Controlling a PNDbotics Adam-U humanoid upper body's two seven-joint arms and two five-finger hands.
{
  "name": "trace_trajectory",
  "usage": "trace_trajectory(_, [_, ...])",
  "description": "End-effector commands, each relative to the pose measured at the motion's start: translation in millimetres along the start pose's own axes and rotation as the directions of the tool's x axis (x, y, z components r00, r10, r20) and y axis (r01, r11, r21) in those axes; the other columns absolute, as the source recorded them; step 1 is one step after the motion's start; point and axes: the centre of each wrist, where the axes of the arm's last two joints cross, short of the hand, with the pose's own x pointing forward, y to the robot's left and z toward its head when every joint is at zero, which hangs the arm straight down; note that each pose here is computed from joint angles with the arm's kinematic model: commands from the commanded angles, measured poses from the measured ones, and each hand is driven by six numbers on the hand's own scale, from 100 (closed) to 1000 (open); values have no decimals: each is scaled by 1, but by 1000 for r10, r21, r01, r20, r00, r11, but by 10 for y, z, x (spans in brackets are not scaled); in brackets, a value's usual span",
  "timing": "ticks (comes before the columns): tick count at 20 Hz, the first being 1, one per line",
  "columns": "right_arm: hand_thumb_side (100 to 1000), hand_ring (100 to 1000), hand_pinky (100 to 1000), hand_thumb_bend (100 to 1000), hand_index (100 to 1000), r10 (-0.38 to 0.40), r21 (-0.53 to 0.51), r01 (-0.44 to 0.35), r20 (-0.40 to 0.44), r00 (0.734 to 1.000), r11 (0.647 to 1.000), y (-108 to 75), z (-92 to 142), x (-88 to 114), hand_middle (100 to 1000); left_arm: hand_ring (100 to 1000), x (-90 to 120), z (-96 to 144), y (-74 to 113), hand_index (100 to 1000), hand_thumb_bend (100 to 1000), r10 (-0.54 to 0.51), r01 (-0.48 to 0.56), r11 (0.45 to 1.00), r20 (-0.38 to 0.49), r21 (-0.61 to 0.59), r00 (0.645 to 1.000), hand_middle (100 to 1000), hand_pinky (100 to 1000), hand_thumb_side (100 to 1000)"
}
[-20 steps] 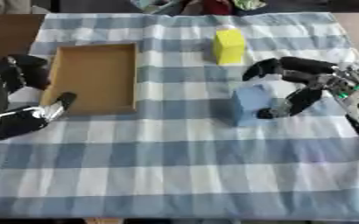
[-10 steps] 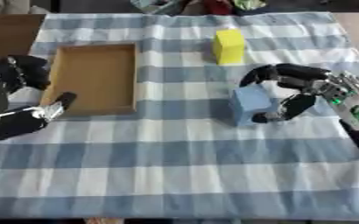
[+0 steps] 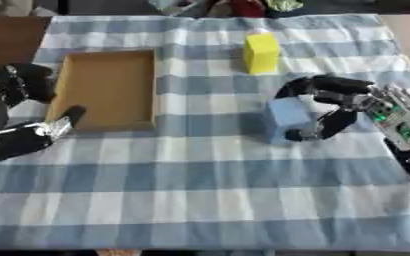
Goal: Pick up objects on the table and place them in the box.
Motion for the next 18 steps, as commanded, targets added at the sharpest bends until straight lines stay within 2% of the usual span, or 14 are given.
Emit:
trace_trajectory(1, [572, 774, 740, 363, 733, 48, -29, -48, 10, 999, 998, -156, 47, -10, 642, 559, 44, -24, 36, 690, 586, -13, 13, 1000, 18, -3, 1000, 527, 595, 100])
trace_trajectory(3, [546, 767, 732, 338, 678, 55, -59, -54, 16, 998, 997, -188, 42, 2, 595, 559, 43, -23, 36, 690, 586, -13, 13, 1000, 18, -3, 1000, 527, 595, 100])
trace_trajectory(7, [511, 762, 727, 296, 623, 80, -105, -75, 43, 996, 992, -296, 21, 49, 546, 559, 43, -22, 38, 690, 585, -14, 14, 1000, 17, -4, 1000, 527, 596, 100])
trace_trajectory(13, [486, 760, 726, 261, 615, 106, -154, -89, 108, 988, 984, -593, -29, 177, 539, 559, 47, -24, 32, 690, 584, -12, 12, 1000, 20, -9, 1000, 527, 596, 100])
trace_trajectory(18, [454, 756, 724, 259, 617, 104, -201, -77, 126, 987, 976, -900, -85, 232, 540, 559, 83, -58, 4, 690, 582, 0, 1, 1000, 38, -24, 999, 527, 596, 100])
